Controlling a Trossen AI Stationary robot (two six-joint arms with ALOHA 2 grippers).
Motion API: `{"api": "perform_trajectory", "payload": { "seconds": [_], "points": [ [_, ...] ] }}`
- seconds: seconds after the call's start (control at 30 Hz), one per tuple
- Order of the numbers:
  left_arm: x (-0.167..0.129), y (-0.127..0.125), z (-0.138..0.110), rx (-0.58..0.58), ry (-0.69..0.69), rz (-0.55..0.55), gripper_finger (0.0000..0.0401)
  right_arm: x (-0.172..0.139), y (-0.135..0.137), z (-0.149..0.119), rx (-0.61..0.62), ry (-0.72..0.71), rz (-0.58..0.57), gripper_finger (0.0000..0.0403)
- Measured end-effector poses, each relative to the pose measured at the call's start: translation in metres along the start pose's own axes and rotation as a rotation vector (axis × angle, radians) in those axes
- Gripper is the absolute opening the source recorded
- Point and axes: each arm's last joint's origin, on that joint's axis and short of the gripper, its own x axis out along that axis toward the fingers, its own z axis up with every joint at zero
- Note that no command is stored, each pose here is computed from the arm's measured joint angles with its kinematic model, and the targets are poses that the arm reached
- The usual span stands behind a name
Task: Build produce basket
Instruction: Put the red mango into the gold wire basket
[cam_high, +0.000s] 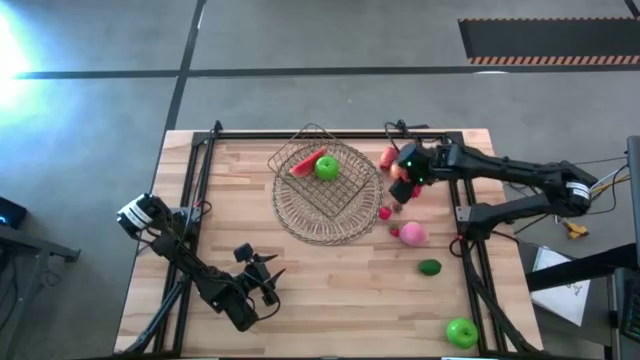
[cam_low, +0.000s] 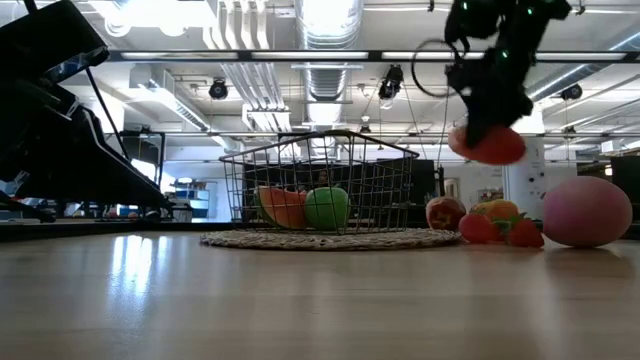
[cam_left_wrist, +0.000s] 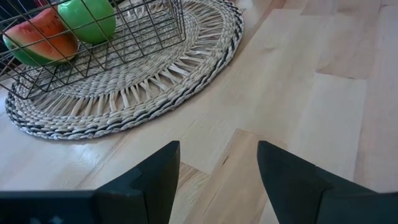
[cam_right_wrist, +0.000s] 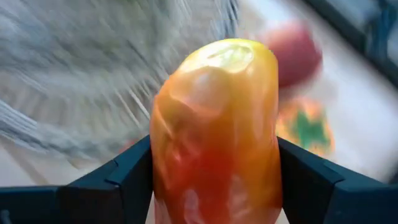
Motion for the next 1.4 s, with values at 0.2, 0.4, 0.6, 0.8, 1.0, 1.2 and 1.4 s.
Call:
{"api": "perform_trajectory", "payload": {
  "seconds": [0.2, 0.4, 0.6, 0.8, 1.0, 1.2, 1.4],
  "points": [
    [0.001, 0.0, 0.0, 0.0, 0.0, 0.002, 0.0199, -0.016, 0.027, 0.053, -0.134, -0.214, 0.097, 0.0257],
    [0.001, 0.0, 0.001, 0.0, 0.001, 0.004, 0.0199, 0.012, 0.065, 0.109, -0.438, -0.234, 0.172, 0.0257],
    [0.001, 0.0, 0.001, -0.002, 0.001, 0.005, 0.0199, 0.064, 0.097, 0.152, -0.771, -0.092, 0.312, 0.0258],
    [0.002, 0.0, 0.001, -0.006, 0.001, 0.005, 0.0199, 0.101, 0.111, 0.166, -0.986, 0.126, 0.352, 0.0258],
    [0.002, 0.0, 0.001, -0.013, 0.0, 0.005, 0.0199, 0.136, 0.119, 0.166, -1.066, 0.254, 0.399, 0.0258],
    [0.002, -0.001, 0.002, -0.025, -0.003, -0.001, 0.0199, 0.159, 0.118, 0.159, -1.087, 0.336, 0.423, 0.0258],
    [0.002, -0.001, 0.001, -0.017, -0.003, -0.001, 0.0199, 0.165, 0.112, 0.157, -1.063, 0.381, 0.423, 0.0261]
  ]
}}
